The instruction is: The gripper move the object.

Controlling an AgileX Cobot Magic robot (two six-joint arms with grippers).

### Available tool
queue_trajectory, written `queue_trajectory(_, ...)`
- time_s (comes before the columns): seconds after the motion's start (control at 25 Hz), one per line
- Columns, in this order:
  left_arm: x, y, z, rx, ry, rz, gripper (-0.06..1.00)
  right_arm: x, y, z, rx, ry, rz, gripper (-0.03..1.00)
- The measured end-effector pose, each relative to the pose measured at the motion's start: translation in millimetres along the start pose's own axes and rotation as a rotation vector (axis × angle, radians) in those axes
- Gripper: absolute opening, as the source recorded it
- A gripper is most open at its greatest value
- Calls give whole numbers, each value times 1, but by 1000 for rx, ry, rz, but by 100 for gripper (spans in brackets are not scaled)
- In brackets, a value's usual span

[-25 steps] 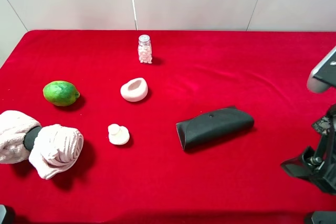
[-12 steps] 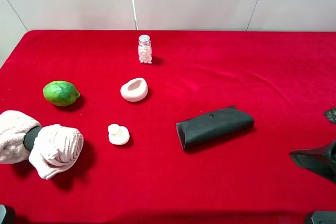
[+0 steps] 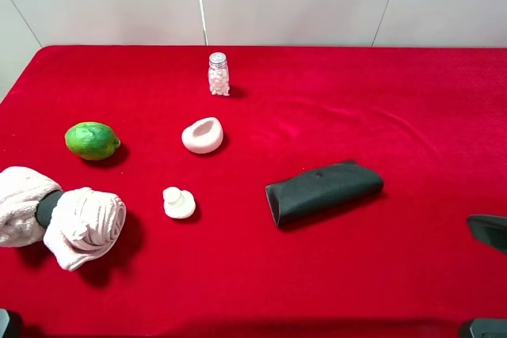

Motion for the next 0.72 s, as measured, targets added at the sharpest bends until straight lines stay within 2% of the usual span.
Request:
queue_trajectory(0.36, 0, 0, 0, 0, 0, 0, 97, 3, 20, -10, -138, -16, -50, 69)
queue_trajectory(0.72, 0, 0, 0, 0, 0, 0, 97, 4, 31, -19, -225, -36, -91, 69)
Point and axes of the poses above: a point on each arm's last joint axis where the gripper is mounted, y pointing back along that axis away from the gripper, x along the wrist's bending axis when the last joint is at zero, z = x × y, the point moved 1 cm from there along -y, pointing out along that axis toward the gripper, and after that the axes turned 15 degrees about y, right-handed, at the moved point
